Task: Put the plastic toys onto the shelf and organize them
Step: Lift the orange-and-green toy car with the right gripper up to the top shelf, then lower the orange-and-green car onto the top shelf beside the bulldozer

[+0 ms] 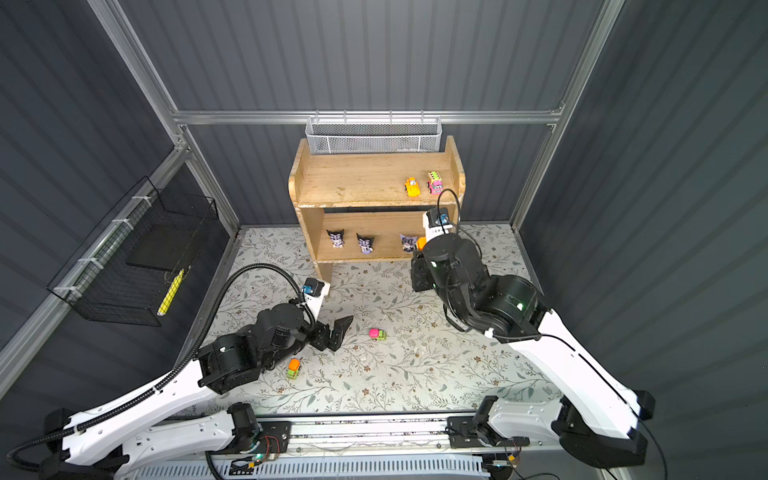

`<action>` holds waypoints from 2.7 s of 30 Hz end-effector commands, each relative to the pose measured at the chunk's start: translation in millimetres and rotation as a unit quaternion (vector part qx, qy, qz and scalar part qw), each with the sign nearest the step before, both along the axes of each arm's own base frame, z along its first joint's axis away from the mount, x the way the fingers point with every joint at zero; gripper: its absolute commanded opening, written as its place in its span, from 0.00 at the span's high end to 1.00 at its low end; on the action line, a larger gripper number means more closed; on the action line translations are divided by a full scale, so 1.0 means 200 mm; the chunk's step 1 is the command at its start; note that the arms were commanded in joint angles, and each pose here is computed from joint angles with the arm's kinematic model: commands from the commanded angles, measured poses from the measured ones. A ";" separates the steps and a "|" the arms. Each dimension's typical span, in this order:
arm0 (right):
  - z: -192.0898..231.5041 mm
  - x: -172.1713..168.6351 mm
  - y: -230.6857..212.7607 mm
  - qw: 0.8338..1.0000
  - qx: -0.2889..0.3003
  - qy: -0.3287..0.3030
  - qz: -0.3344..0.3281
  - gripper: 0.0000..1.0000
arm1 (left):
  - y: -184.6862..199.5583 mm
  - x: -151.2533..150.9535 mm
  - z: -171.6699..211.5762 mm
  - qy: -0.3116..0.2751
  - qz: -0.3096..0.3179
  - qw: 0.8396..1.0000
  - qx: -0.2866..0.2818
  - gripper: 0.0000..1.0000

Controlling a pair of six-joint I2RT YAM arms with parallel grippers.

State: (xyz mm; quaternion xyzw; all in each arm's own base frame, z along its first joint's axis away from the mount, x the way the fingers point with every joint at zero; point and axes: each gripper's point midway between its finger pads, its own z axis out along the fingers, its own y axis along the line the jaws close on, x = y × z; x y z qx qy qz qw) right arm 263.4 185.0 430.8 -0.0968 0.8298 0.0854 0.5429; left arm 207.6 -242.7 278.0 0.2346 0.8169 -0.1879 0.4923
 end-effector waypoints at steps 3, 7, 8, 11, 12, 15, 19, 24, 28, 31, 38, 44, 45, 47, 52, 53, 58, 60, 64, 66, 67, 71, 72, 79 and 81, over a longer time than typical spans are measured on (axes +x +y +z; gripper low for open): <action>0.11 0.06 0.06 0.999 -0.044 -0.025 0.012 0.66 | -0.02 0.02 0.14 -0.023 -0.011 1.000 0.003 0.00; 0.20 0.12 0.14 0.998 -0.047 -0.043 0.023 0.66 | -0.03 0.03 0.20 -0.035 -0.011 0.999 0.006 0.00; 0.22 0.14 0.15 0.998 -0.046 -0.047 0.025 0.66 | -0.03 0.04 0.21 -0.036 -0.011 0.999 0.008 0.00; 0.28 0.19 0.22 0.997 -0.045 -0.056 0.035 0.66 | -0.03 0.04 0.23 -0.041 -0.008 0.999 0.009 0.00; 0.30 0.21 0.24 0.997 -0.045 -0.058 0.039 0.66 | -0.03 0.05 0.24 -0.042 -0.007 0.999 0.008 0.00; 0.33 0.29 0.30 0.996 -0.044 -0.061 0.044 0.66 | -0.03 0.05 0.28 -0.047 -0.006 0.999 0.005 0.00; 0.36 0.42 0.33 0.996 -0.041 -0.061 0.042 0.66 | -0.02 0.05 0.33 -0.055 -0.003 0.998 0.005 0.00; 0.37 0.54 0.36 0.997 -0.029 -0.065 0.043 0.66 | 0.00 0.06 0.38 -0.069 0.001 0.998 0.013 0.00; 0.36 0.62 0.37 0.997 -0.026 -0.067 0.040 0.65 | 0.02 0.08 0.38 -0.079 0.013 0.996 0.024 0.00; 0.33 0.66 0.38 0.997 -0.025 -0.065 0.039 0.65 | 0.02 0.09 0.37 -0.084 0.017 0.996 0.032 0.00; 0.26 0.76 0.39 0.998 -0.021 -0.050 0.033 0.65 | 0.02 0.11 0.36 -0.090 0.021 0.995 0.043 0.00; 0.22 0.80 0.39 0.999 -0.017 -0.042 0.029 0.64 | 0.03 0.11 0.35 -0.093 0.024 0.994 0.044 0.00; 0.21 0.81 0.39 0.999 -0.016 -0.041 0.028 0.64 | 0.04 0.11 0.35 -0.094 0.024 0.994 0.044 0.00; 0.20 0.82 0.39 0.999 -0.015 -0.039 0.027 0.64 | 0.04 0.11 0.35 -0.095 0.025 0.994 0.047 0.00; 0.19 0.85 0.38 0.999 -0.013 -0.036 0.021 0.64 | 0.05 0.11 0.35 -0.098 0.027 0.994 0.050 0.00; 0.18 0.85 0.38 0.999 -0.013 -0.035 0.020 0.64 | 0.05 0.11 0.35 -0.098 0.028 0.993 0.051 0.00; 0.16 0.87 0.38 0.999 -0.011 -0.030 0.017 0.64 | 0.06 0.11 0.35 -0.101 0.029 0.993 0.056 0.00; 0.15 0.88 0.38 0.999 -0.009 -0.028 0.016 0.63 | 0.07 0.11 0.35 -0.101 0.030 0.993 0.056 0.00; 0.15 0.89 0.37 0.999 -0.009 -0.027 0.014 0.62 | 0.07 0.11 0.35 -0.102 0.029 0.993 0.055 0.00; 0.14 0.89 0.37 1.000 -0.010 -0.026 0.013 0.61 | 0.07 0.11 0.35 -0.102 0.030 0.993 0.056 0.00; 0.15 0.89 0.37 1.000 -0.010 -0.026 0.013 0.60 | 0.07 0.11 0.36 -0.103 0.030 0.993 0.056 0.00; 0.15 0.89 0.36 1.000 -0.008 -0.026 0.012 0.58 | 0.07 0.11 0.35 -0.102 0.029 0.993 0.058 0.00; 0.15 0.89 0.36 1.000 -0.008 -0.027 0.011 0.57 | 0.07 0.11 0.35 -0.102 0.029 0.993 0.057 0.00; 0.19 0.86 0.37 0.999 -0.002 -0.035 0.021 0.50 | 0.07 0.11 0.35 -0.101 0.030 0.993 0.055 0.00; 0.22 0.84 0.38 0.999 -0.001 -0.040 0.027 0.49 | 0.07 0.11 0.36 -0.102 0.031 0.993 0.054 0.00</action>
